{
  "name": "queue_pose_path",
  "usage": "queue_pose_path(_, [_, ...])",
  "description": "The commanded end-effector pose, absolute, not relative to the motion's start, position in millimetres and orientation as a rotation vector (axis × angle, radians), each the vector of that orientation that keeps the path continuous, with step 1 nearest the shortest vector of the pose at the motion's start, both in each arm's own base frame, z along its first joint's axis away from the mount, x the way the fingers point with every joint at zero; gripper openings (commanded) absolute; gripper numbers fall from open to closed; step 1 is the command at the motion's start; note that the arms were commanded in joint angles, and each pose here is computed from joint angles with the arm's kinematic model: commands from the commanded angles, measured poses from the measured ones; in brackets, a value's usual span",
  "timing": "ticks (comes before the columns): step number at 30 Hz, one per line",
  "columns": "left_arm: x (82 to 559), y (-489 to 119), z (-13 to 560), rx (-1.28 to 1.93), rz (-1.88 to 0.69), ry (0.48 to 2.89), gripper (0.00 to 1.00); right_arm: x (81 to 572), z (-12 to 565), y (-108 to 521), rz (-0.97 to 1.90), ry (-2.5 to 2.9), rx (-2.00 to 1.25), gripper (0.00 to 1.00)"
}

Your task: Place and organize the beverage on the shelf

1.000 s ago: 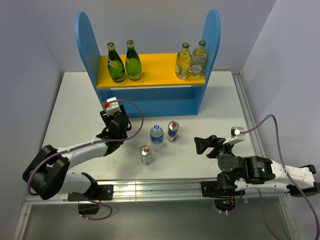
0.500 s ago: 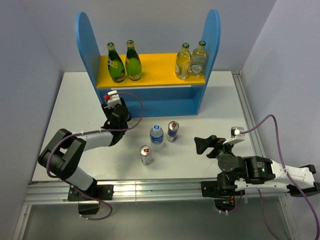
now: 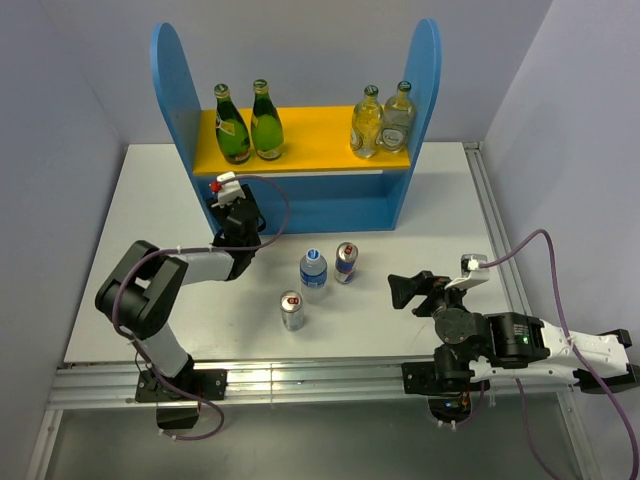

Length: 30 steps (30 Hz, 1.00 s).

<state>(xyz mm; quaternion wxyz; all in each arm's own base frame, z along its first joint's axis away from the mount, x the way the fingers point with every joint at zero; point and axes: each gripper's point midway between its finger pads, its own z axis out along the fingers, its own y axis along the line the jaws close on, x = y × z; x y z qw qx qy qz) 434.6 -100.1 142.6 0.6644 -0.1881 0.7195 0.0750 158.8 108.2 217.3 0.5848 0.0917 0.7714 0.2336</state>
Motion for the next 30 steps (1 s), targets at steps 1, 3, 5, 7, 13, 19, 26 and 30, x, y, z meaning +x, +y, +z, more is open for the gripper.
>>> queue_pose_path(1, [466.6,-99.1,188.2,-0.514,0.081,1.486,0.00,160.5,220.3,107.8,0.554,1.777,0.238,1.00])
queue_pose_path(3, [470.8,-98.6,184.2,-0.515,0.088,1.495,0.04,160.8,220.7,107.5,0.554,1.775,0.241,1.00])
queue_pose_path(5, [472.8,-99.3,180.9,-0.509,0.084,1.507,0.18,160.8,220.7,107.3,0.552,1.776,0.240,1.00])
queue_pose_path(7, [473.8,-99.4,180.7,-0.508,0.086,1.515,0.33,160.9,220.8,107.1,0.551,1.775,0.241,1.00])
queue_pose_path(13, [472.6,-100.4,175.1,-0.489,0.093,1.539,0.75,160.5,220.8,106.7,0.558,1.776,0.244,1.00])
queue_pose_path(19, [471.4,-98.9,168.6,-0.485,0.107,1.557,0.94,160.1,221.0,106.3,0.569,1.775,0.246,1.00])
queue_pose_path(26, [465.5,-98.1,171.0,-0.497,0.098,1.567,0.96,160.0,221.5,106.7,0.573,1.773,0.245,1.00])
queue_pose_path(30, [457.2,-98.7,179.9,-0.501,0.085,1.598,0.99,159.9,221.1,106.7,0.571,1.775,0.246,1.00])
